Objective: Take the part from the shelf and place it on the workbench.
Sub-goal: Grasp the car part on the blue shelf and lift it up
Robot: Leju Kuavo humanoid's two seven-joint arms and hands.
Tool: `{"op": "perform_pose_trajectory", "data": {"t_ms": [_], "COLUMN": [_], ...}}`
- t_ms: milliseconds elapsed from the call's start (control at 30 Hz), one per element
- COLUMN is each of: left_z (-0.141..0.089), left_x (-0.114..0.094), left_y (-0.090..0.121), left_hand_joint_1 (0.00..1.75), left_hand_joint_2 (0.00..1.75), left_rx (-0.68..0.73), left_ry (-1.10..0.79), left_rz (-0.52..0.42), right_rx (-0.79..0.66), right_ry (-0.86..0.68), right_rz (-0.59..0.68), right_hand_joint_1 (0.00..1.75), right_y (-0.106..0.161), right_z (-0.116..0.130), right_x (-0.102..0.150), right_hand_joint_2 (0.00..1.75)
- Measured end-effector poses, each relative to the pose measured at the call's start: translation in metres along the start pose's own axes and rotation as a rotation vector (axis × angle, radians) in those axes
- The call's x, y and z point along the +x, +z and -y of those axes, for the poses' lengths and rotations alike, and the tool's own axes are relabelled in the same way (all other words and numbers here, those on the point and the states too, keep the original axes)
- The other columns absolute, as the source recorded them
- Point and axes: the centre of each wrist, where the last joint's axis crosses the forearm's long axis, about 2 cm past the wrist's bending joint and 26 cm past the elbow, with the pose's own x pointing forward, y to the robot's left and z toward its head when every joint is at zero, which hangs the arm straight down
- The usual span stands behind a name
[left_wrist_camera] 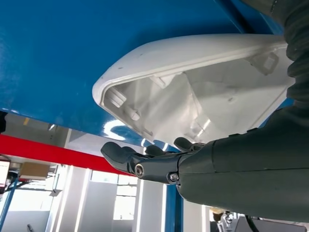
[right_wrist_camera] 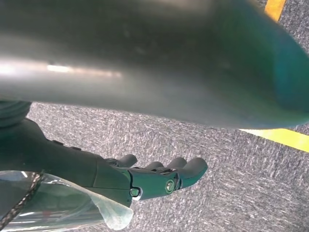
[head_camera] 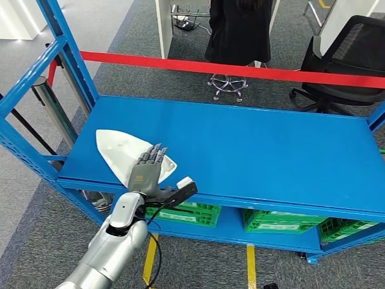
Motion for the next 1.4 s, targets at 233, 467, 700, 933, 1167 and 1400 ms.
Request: {"op": "perform_pose_trajectory", "data": {"t_ms": [233,467,700,933,1167,1400], "left_z": [-0.001,-0.0028,-0.0039,-0.0032,-0.0032,-0.008], "left_x": [-0.0011,-0.0023,-0.0033,-0.0038,-0.004,-0.0017], "left_y": [-0.0003,-0.0011,-0.0018,-0.0016,-0.0023,-0.0075], "left_hand_joint_1": [0.0,0.0,1.11,1.71,1.75,1.75], "left_hand_joint_2": [1.75,1.75,1.75,1.75,1.75,1.75], "left_rx": [0.03,0.036,0.027,0.005,-0.02,-0.015], "left_ry": [-0.058,-0.097,-0.119,-0.136,-0.149,-0.158], "left_rz": [-0.034,-0.058,-0.066,-0.07,-0.072,-0.069], "right_rx": [-0.001,0.0,0.001,0.0,0.0,0.0], "right_ry": [0.001,0.003,0.005,0.004,0.004,0.001], "right_rz": [-0.002,-0.003,-0.003,-0.003,-0.004,-0.004], "right_hand_joint_1": [0.0,0.0,0.0,0.0,0.0,0.0], "right_y": [0.0,-0.0001,-0.0001,-0.0002,-0.0003,-0.0004], "right_z": [0.0005,0.0009,0.0011,0.0013,0.0017,0.002], "right_x": [-0.0005,-0.0006,-0.0006,-0.0006,-0.0006,-0.0005], "right_hand_joint_2": [0.0,0.0,0.0,0.0,0.0,0.0]}}
